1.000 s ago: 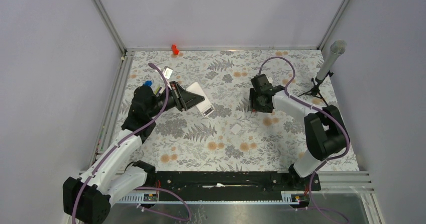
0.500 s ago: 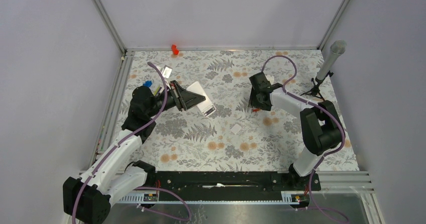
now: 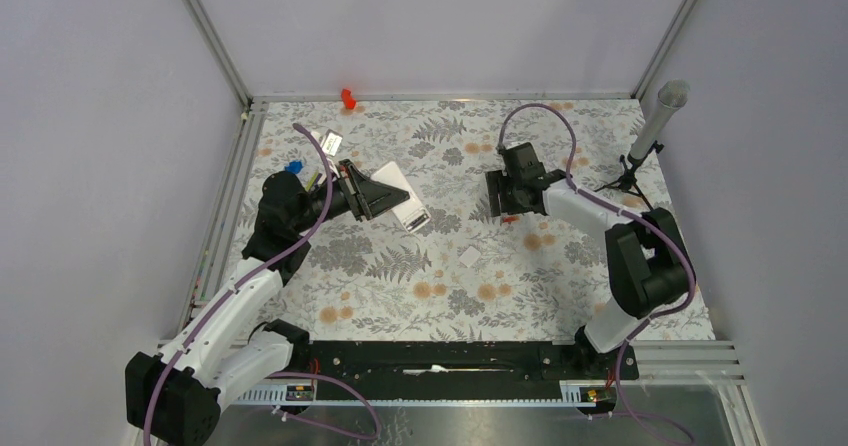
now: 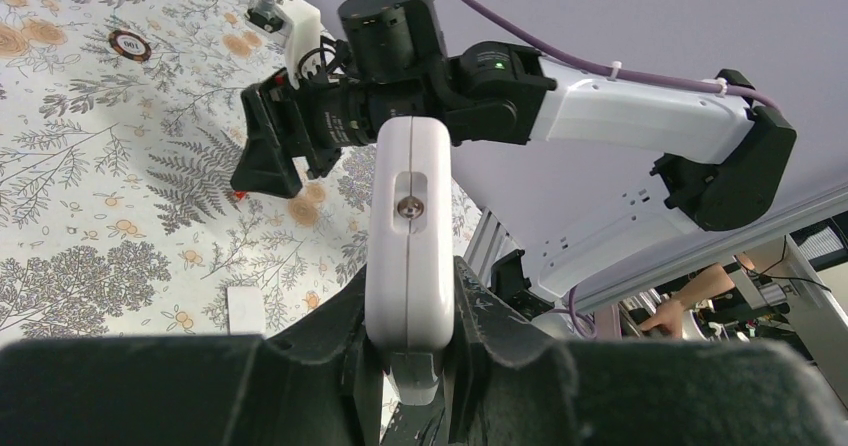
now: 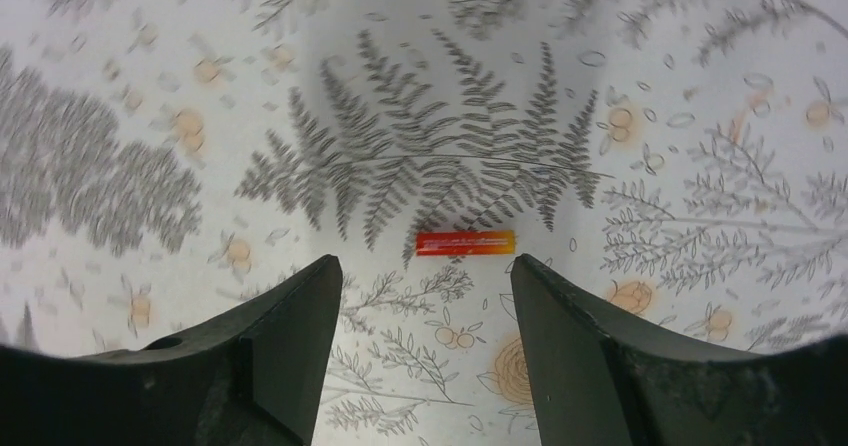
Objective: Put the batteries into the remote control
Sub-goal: Pick up the battery from the center of the board.
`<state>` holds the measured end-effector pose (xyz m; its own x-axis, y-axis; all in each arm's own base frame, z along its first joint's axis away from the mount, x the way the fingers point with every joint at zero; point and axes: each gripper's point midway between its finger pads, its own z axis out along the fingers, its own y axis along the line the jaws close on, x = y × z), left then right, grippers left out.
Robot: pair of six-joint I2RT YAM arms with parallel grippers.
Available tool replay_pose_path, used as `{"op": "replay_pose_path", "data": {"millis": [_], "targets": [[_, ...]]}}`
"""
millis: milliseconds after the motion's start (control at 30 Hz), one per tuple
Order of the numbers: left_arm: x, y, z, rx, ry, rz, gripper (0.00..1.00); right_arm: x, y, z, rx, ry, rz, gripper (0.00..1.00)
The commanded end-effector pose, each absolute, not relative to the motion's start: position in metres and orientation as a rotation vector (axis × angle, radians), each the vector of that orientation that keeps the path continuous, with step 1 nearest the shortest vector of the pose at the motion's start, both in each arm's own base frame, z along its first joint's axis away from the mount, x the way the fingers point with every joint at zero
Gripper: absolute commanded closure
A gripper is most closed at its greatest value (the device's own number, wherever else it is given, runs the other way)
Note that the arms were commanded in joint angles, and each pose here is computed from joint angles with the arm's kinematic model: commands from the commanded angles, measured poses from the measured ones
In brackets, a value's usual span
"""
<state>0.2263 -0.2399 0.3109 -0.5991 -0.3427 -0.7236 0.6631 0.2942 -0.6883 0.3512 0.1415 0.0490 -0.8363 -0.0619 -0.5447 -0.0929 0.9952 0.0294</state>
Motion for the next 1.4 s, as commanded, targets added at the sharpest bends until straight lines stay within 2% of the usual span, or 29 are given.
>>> {"op": "replay_pose_path", "data": {"millis": [0, 300, 433, 800, 1133, 1367], "targets": [[0.223, -0.240, 0.327, 0.332, 1.608, -1.455, 1.00, 0.350, 0.164, 0.080, -0.636, 2.380, 0.227, 0.29], [0.224, -0.239, 0.328, 0.305, 1.596, -1.463, 1.00, 0.342, 0.146, 0.069, -1.215, 2.334, 0.079, 0.26], [0.225, -0.238, 0.326, 0.292, 1.600, -1.457, 1.00, 0.355, 0.133, 0.063, -1.315, 2.351, -0.048, 0.26], [0.227, -0.238, 0.325, 0.290, 1.607, -1.452, 1.00, 0.349, 0.135, 0.036, -1.488, 2.386, 0.003, 0.30], [0.225, -0.238, 0.327, 0.293, 1.603, -1.452, 1.00, 0.358, 0.137, 0.020, -1.507, 2.404, -0.001, 0.42], [0.225, -0.237, 0.325, 0.291, 1.609, -1.445, 1.00, 0.352, 0.134, 0.017, -1.511, 2.434, 0.039, 0.56]]}}
